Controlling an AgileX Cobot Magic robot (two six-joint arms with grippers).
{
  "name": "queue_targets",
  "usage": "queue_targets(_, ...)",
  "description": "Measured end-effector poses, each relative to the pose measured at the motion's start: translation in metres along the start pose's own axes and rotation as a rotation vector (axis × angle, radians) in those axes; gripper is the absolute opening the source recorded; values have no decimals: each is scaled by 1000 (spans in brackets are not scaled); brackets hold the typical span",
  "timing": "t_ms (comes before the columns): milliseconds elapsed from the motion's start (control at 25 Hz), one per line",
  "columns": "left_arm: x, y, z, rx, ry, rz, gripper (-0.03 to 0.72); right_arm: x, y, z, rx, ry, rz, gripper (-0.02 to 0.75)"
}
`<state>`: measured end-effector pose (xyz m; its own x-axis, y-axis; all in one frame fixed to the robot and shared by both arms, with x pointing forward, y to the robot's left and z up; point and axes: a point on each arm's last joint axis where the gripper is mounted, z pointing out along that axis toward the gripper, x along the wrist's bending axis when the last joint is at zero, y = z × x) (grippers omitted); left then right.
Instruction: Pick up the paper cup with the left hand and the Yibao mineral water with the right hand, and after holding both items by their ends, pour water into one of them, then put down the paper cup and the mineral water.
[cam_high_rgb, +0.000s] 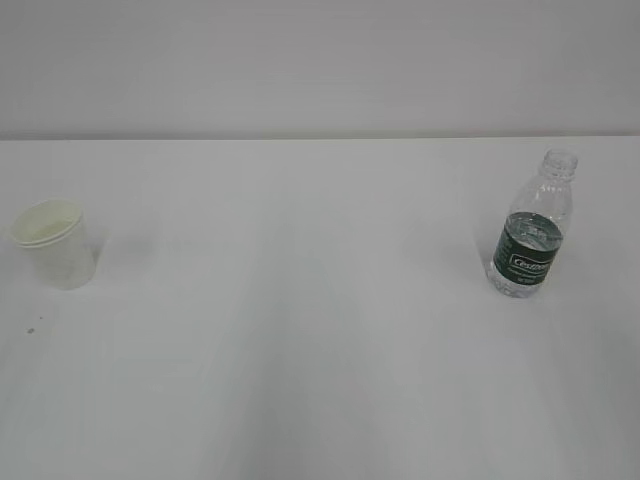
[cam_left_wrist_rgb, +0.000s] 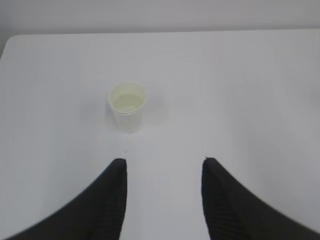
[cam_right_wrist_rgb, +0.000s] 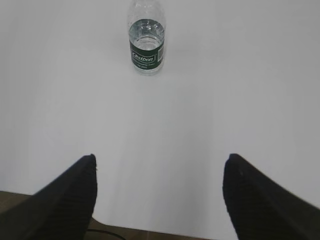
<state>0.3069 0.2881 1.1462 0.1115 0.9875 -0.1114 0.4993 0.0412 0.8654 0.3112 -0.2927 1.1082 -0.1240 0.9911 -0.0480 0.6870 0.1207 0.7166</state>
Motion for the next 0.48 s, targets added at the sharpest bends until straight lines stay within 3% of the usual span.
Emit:
queue_targets(240, -1, -1, -12, -77, -3, 5, 341, 0, 0, -1, -16, -1, 0, 589)
queue_targets(480, -1, 1, -14, -107, -3, 6, 341, 0, -2, -15, -129, -6, 1, 589)
